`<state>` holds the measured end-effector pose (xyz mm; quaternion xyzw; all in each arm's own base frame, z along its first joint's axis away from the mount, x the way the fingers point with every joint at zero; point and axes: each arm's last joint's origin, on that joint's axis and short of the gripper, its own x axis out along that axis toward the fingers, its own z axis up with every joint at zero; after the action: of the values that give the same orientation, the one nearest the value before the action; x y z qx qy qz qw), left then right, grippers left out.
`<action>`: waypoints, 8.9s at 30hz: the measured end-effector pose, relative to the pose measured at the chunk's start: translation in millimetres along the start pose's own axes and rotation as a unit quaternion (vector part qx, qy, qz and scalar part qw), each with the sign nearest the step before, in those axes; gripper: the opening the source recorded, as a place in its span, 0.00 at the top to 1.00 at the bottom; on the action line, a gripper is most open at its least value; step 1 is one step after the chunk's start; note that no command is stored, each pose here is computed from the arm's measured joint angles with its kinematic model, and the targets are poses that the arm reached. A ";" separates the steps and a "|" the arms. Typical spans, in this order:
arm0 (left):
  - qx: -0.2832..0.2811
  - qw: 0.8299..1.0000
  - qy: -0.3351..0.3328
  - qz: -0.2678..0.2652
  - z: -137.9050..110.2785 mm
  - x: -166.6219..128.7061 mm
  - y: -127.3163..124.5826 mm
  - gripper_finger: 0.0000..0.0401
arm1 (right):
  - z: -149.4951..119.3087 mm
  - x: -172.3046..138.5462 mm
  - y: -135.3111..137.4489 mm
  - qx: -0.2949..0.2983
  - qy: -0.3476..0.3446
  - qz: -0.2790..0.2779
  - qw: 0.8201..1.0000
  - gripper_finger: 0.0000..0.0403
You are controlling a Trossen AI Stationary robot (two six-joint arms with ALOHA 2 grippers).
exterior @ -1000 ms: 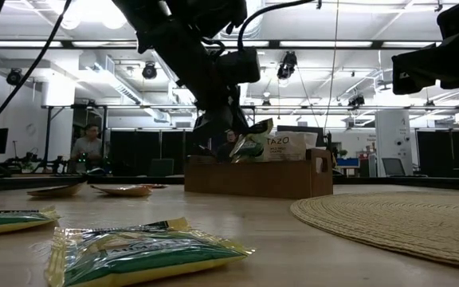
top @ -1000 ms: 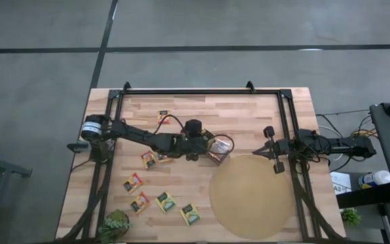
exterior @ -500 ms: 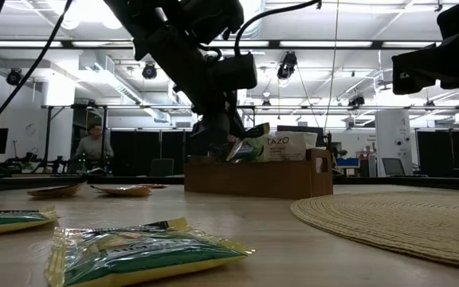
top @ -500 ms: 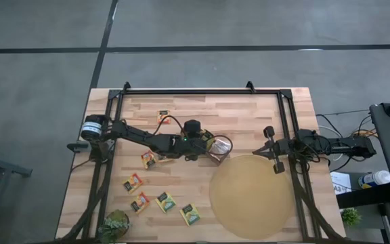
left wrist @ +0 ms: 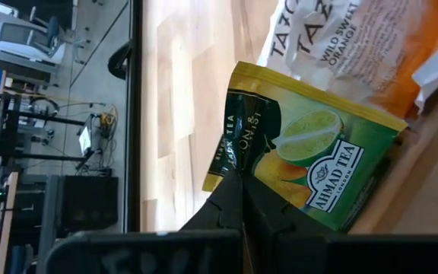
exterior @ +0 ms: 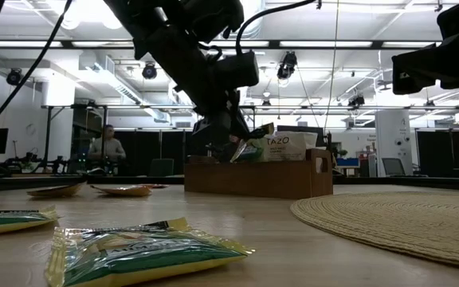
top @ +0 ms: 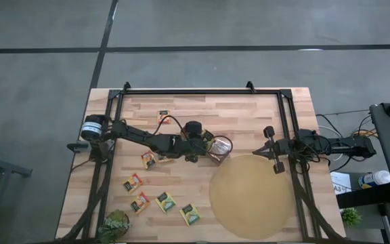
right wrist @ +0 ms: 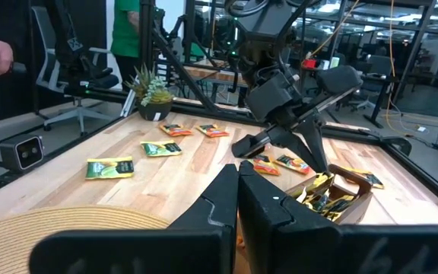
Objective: Pick & Place Tea
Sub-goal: Put the yellow tea bag into the middle section of the wooden organizer, then adjust the yellow tea bags in the wooden organizer
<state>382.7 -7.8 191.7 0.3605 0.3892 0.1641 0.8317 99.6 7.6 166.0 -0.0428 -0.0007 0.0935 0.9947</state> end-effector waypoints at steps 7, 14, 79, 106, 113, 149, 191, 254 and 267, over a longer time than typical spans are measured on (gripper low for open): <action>0.003 1.000 0.001 -0.007 -0.6 0.0 -0.7 0.94 | 0.0 0.0 0.0 0.000 0.000 0.000 1.000 0.98; 0.010 1.000 0.020 0.012 -2.7 0.0 -0.1 0.73 | 0.0 0.0 0.0 0.000 0.000 0.000 1.000 0.98; -0.011 0.949 -0.145 -0.281 -10.7 2.9 87.9 0.66 | 0.1 0.0 0.0 0.000 0.000 0.000 1.000 0.98; 0.003 0.947 -0.086 -0.309 -17.3 33.1 78.6 0.71 | 0.1 0.0 0.0 0.000 0.000 0.000 1.000 0.98; 0.003 0.946 -0.073 -0.316 -19.6 32.5 77.8 0.98 | 0.1 0.0 0.0 0.000 0.000 0.000 1.000 0.98; 0.100 0.946 -0.031 -0.305 -2.3 10.2 93.8 1.00 | 0.2 -0.1 0.0 0.000 0.000 0.000 1.000 0.98; 0.102 0.948 0.015 -0.302 -3.5 21.3 79.2 0.82 | 0.2 -0.1 0.0 0.000 0.000 0.000 1.000 0.98; -0.092 0.886 0.170 -0.421 12.8 -71.8 7.4 1.00 | 0.2 0.0 0.0 0.000 0.000 0.000 1.000 0.98; -0.260 0.852 0.216 -0.400 26.4 -137.1 -9.9 1.00 | 0.1 0.0 0.0 0.000 0.000 0.000 1.000 0.98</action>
<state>314.7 -103.0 268.5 -0.1003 0.6125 -0.0143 0.7839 99.6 7.6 166.1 -0.0428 -0.0009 0.0934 0.9947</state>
